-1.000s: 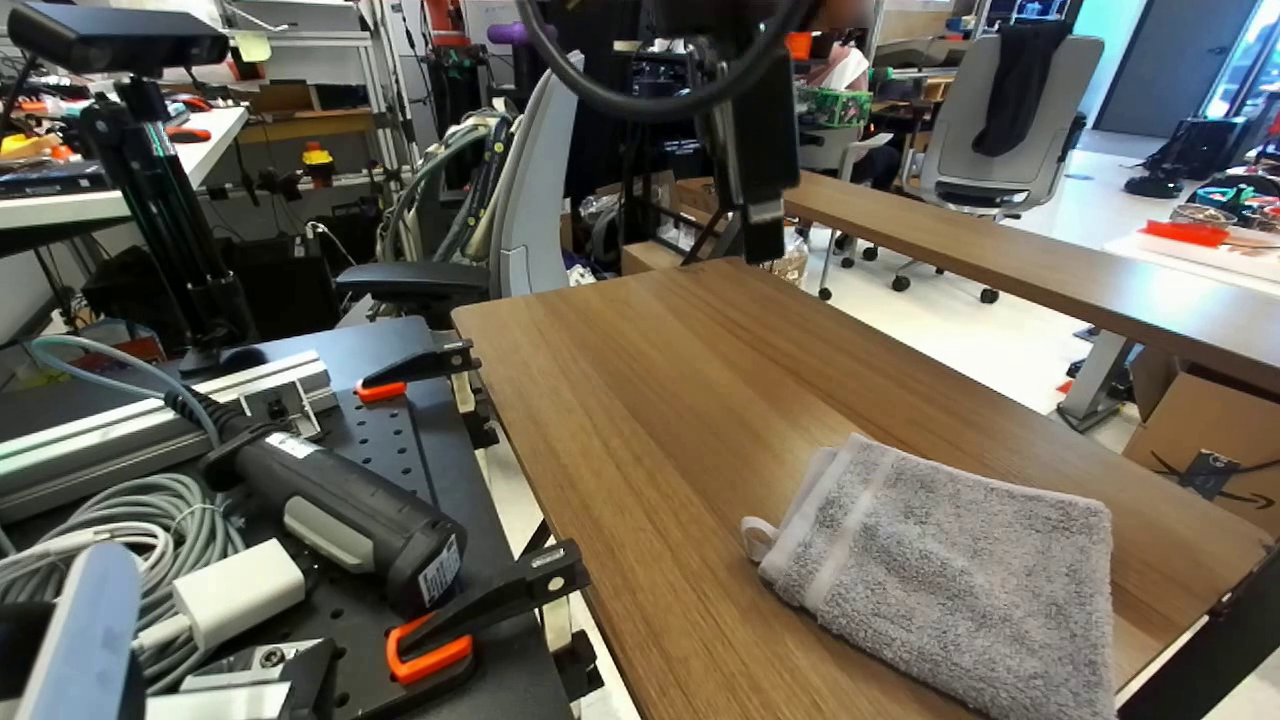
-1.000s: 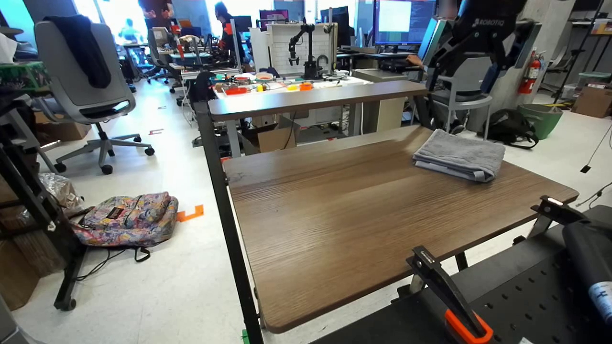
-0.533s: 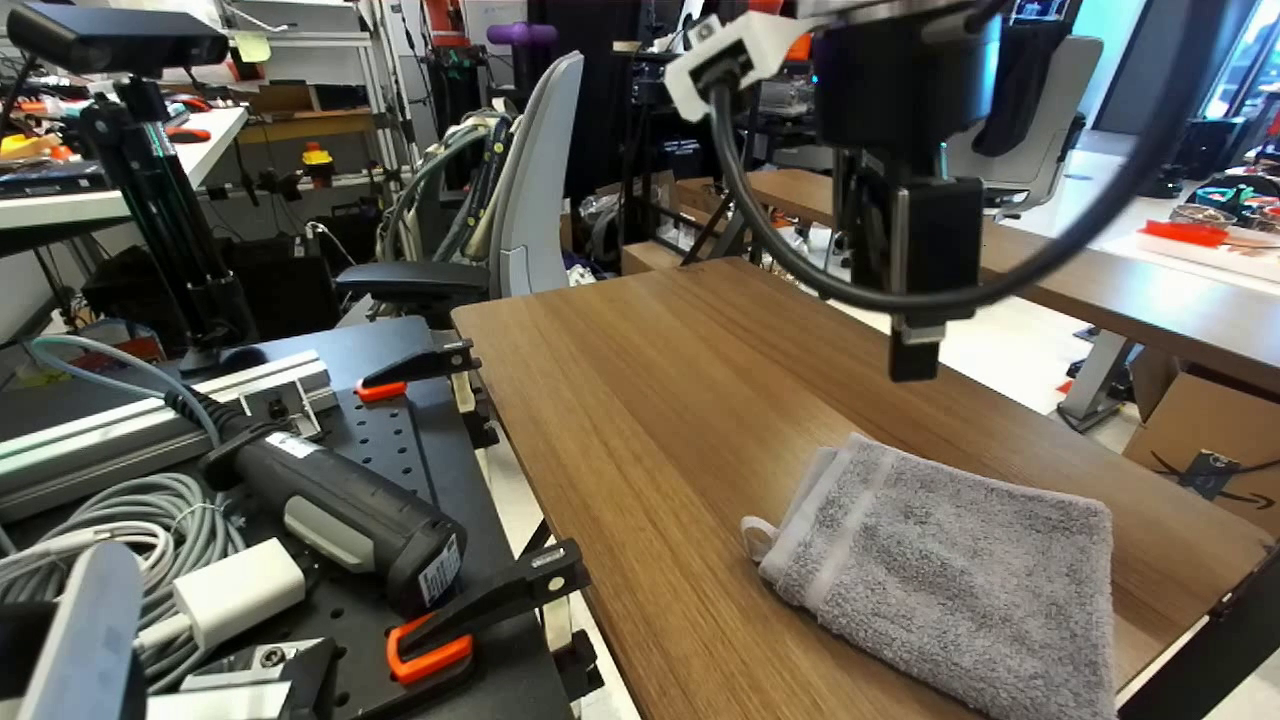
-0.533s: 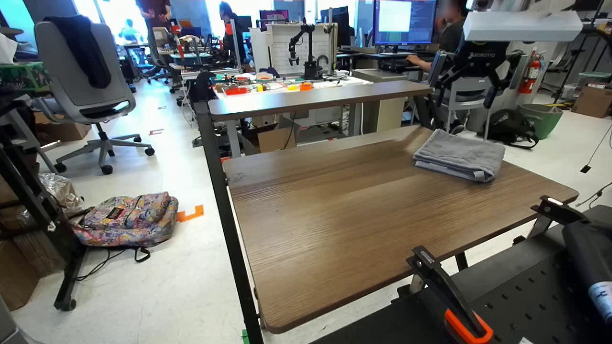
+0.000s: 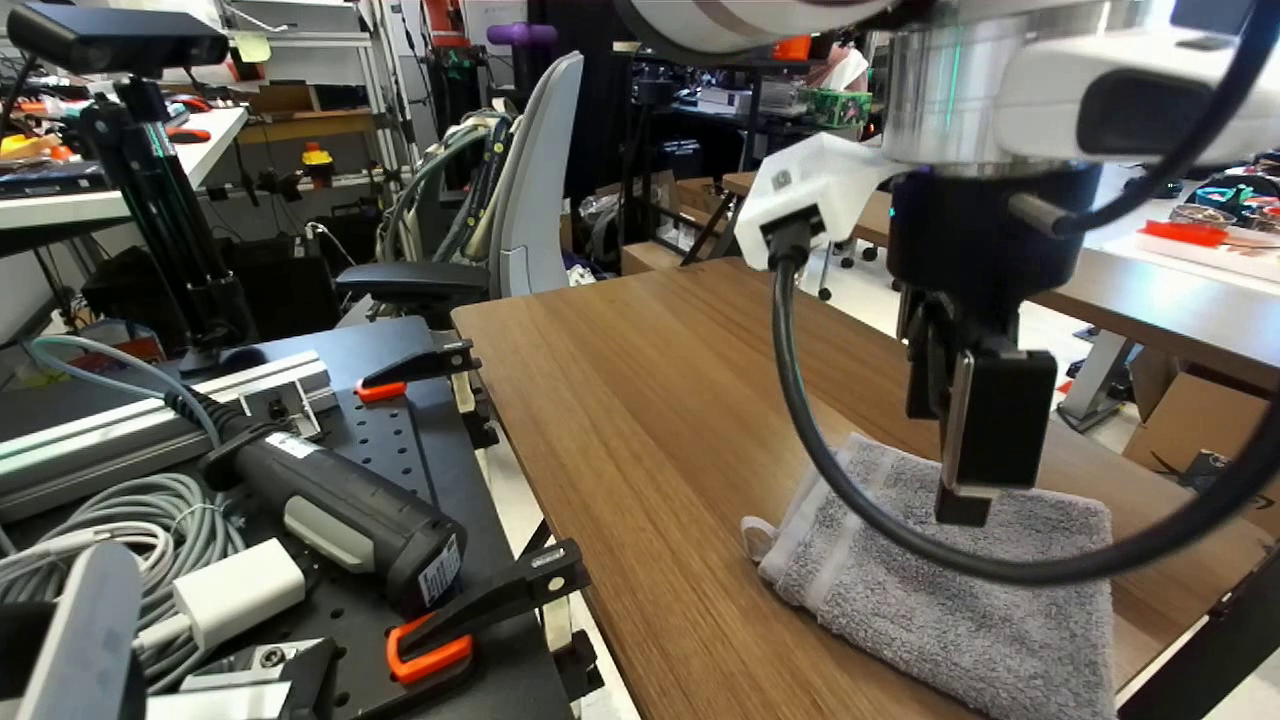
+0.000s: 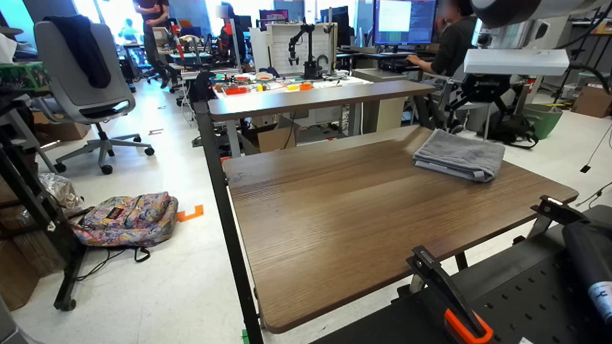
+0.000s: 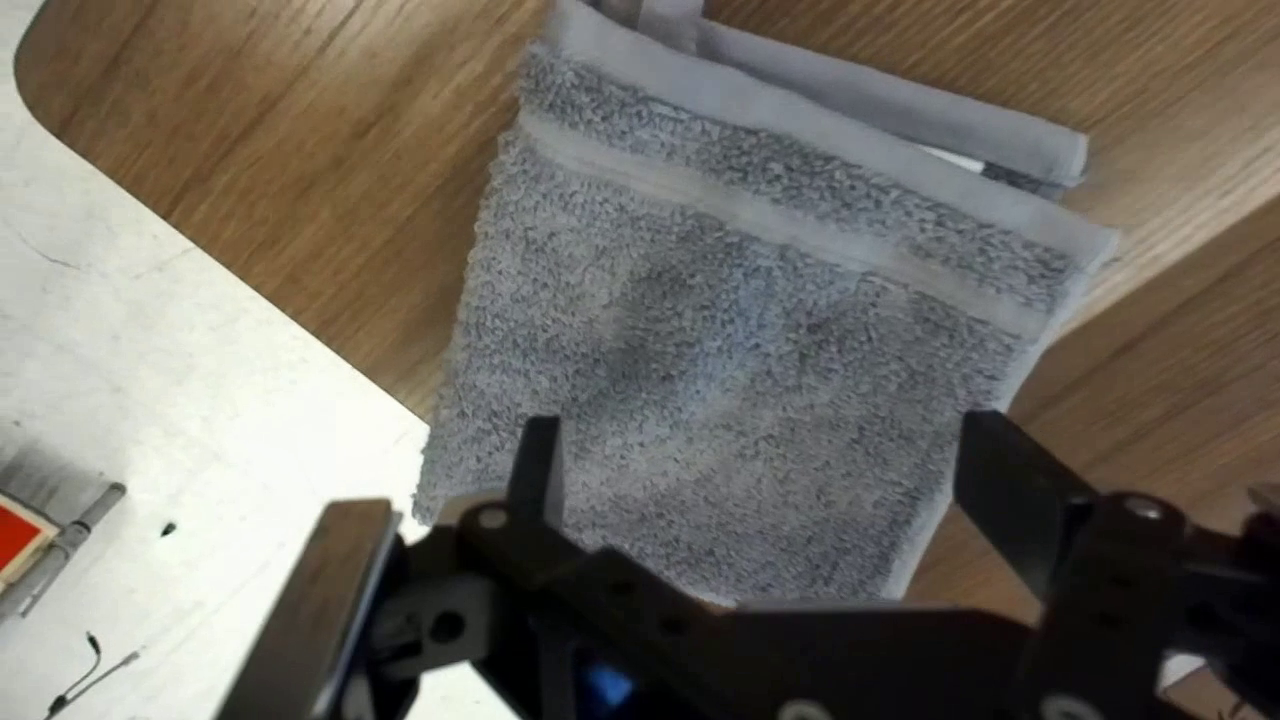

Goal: Move the grey towel to the right

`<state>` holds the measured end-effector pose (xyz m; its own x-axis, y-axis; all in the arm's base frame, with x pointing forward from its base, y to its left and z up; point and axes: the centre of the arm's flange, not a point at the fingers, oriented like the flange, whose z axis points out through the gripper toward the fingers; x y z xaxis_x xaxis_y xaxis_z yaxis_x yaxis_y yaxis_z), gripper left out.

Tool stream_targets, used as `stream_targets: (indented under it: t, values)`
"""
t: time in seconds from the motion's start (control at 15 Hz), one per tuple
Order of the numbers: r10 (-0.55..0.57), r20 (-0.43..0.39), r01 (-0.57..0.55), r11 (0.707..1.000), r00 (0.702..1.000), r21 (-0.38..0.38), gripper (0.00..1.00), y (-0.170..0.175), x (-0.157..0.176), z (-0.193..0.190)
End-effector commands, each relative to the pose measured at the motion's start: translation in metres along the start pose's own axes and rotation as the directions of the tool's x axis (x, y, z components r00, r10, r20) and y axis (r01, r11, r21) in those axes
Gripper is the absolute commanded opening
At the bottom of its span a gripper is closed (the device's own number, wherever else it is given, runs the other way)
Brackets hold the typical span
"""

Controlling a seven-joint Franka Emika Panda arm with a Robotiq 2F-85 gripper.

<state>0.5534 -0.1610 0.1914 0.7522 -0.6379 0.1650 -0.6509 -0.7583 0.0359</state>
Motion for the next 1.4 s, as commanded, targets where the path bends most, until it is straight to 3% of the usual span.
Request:
stream_targets:
  t: [0.0,0.4,0.67,0.93,1.33]
  values:
    - [0.027,0.018,-0.027,0.999,0.999,-0.023,1.00,0.009,0.013,0.031]
    - [0.040,0.065,-0.037,0.998,0.997,-0.047,1.00,0.012,0.002,0.068]
    - [0.015,0.100,-0.010,0.999,0.995,-0.048,1.00,-0.004,-0.019,0.079]
    - [-0.042,0.118,0.045,0.999,0.992,-0.026,1.00,-0.040,-0.048,0.076]
    - [-0.175,0.161,0.175,0.984,0.971,0.013,1.00,-0.116,-0.118,0.078]
